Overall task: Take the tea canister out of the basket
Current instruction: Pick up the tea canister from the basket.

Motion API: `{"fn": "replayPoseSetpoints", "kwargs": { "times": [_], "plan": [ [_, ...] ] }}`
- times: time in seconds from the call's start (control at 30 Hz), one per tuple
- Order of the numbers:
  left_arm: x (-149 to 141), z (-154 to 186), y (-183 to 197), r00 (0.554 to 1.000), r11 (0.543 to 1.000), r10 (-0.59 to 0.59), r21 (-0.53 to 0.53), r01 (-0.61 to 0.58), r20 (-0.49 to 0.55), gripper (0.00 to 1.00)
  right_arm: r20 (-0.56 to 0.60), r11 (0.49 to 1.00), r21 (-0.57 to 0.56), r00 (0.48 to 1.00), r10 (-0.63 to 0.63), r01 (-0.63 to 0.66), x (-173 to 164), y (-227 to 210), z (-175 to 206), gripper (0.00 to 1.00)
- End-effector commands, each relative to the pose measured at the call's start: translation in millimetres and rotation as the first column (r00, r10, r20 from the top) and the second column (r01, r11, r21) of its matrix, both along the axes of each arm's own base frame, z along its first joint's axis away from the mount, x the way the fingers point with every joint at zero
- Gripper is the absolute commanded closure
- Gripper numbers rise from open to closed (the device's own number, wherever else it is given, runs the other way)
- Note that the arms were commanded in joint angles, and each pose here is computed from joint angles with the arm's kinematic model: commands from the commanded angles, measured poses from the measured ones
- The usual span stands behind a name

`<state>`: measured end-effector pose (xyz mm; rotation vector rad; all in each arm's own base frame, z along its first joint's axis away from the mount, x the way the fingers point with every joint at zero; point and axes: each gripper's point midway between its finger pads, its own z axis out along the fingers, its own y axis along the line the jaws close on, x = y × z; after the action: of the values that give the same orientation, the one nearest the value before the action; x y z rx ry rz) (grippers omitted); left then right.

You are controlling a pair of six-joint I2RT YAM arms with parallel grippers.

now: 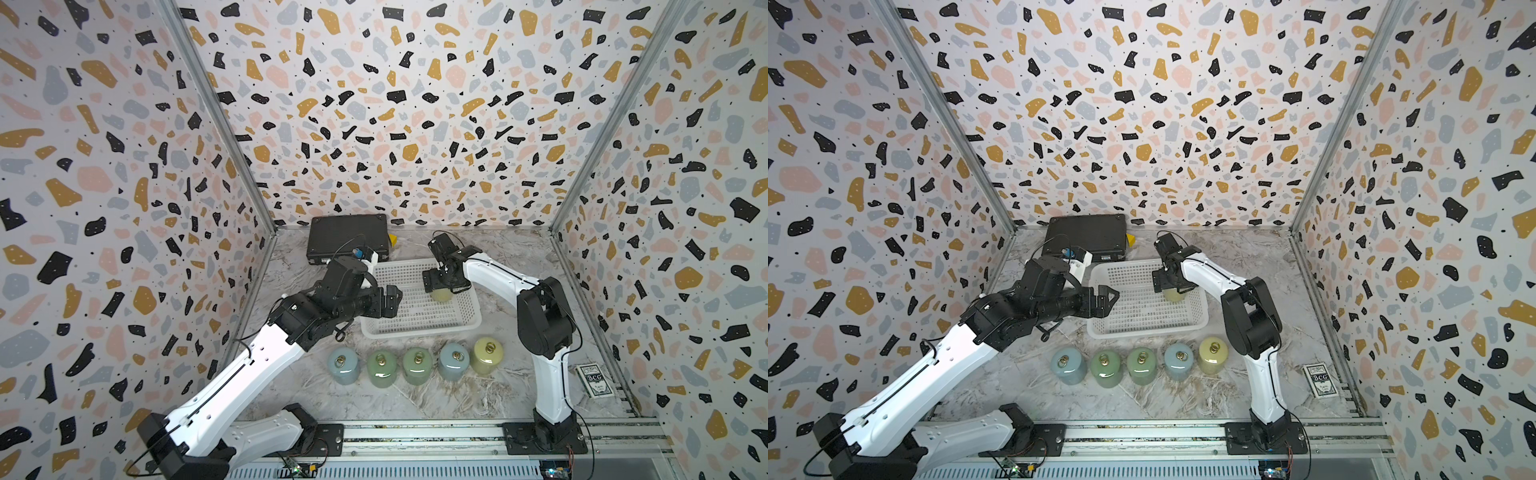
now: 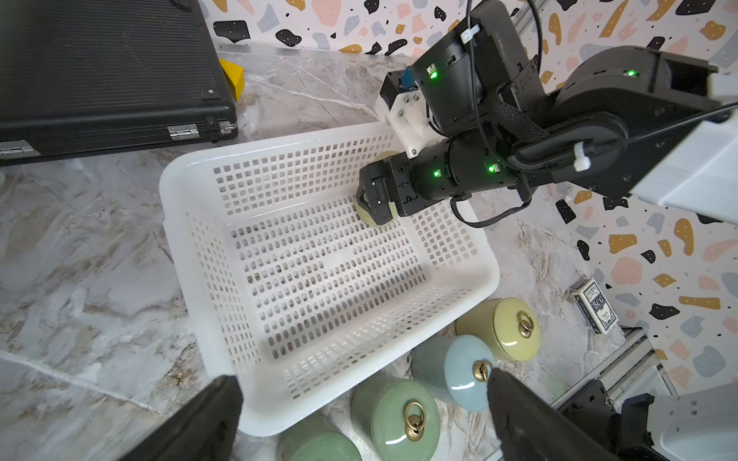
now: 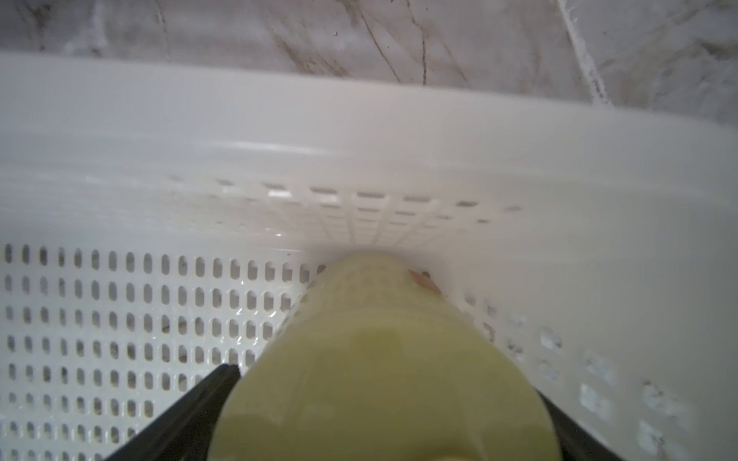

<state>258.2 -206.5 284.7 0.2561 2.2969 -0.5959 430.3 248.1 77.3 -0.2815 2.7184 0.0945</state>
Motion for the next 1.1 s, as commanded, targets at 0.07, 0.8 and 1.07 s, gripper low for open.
{"fn": "replayPoseSetpoints", "kwargs": {
  "times": [0.07, 0.8, 1.07],
  "plan": [
    [2.6, 3.8, -1.4, 1.0, 1.0, -0.005, 0.005, 0.005, 0.027, 0.0, -0.001, 1.0, 0.018, 1.0, 0.009, -0.009, 8.0, 4.7, 4.0, 0.02],
    [0.1, 1.3, -5.0, 0.999, 1.0, -0.025, -0.007, 0.026, 0.019, 0.0, 0.022, 0.996, 0.072, 0.999, 0.041, -0.043, 1.4, 9.1, 35.2, 0.23],
    [-3.7, 0.9, -13.3, 0.998, 0.997, -0.065, -0.037, 0.066, 0.006, 0.0, 0.061, 0.992, 0.118, 0.997, 0.041, -0.048, -8.9, 6.6, 70.3, 0.23]
  ]
}}
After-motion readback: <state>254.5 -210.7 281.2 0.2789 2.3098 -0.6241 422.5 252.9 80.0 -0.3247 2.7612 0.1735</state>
